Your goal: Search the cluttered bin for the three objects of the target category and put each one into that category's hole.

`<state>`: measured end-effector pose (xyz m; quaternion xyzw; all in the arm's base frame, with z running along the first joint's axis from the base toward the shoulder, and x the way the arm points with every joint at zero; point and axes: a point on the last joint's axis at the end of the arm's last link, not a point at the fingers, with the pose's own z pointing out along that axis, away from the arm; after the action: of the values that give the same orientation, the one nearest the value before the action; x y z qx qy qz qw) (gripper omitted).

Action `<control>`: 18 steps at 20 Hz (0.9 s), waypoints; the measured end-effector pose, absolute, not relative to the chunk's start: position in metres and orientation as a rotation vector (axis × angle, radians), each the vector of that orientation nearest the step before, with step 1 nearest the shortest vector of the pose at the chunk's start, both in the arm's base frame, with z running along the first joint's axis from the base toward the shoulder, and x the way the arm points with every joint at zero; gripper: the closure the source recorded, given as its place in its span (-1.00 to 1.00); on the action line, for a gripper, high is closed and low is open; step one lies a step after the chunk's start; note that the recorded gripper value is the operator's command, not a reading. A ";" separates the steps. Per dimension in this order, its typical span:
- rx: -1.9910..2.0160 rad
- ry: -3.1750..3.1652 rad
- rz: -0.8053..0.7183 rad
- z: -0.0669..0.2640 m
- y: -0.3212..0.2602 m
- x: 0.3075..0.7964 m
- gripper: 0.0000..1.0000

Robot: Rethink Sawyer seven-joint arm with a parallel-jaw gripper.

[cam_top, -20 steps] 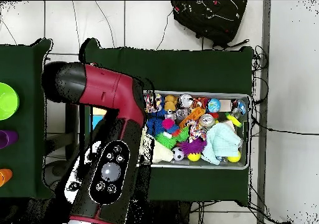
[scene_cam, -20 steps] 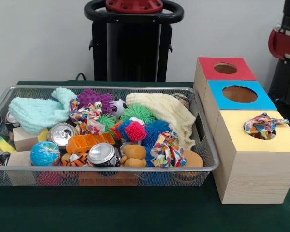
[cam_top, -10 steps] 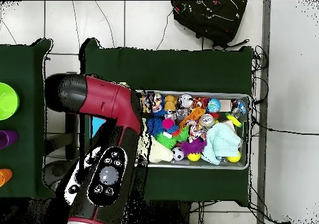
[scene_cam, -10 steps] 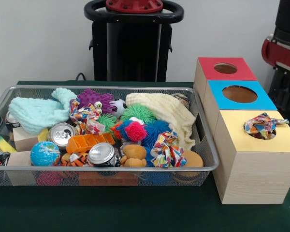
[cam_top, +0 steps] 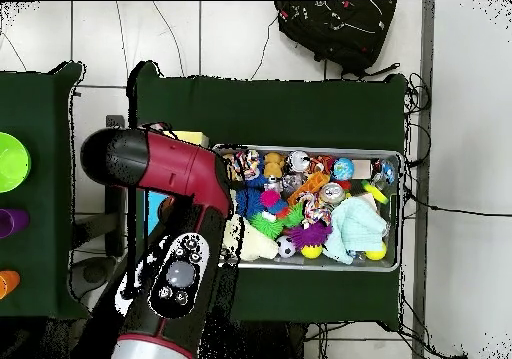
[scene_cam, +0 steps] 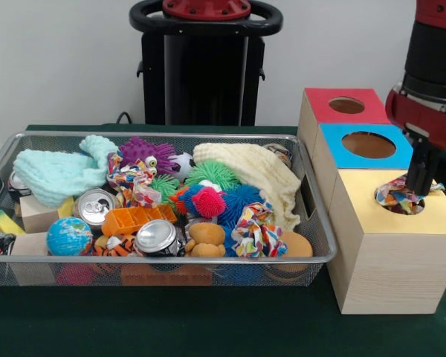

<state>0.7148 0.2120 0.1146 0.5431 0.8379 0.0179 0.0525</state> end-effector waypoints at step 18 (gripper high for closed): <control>1.726 2.555 0.070 0.102 0.216 0.695 1.00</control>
<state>0.6948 0.2163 0.1022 0.5594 0.8281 0.0228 0.0289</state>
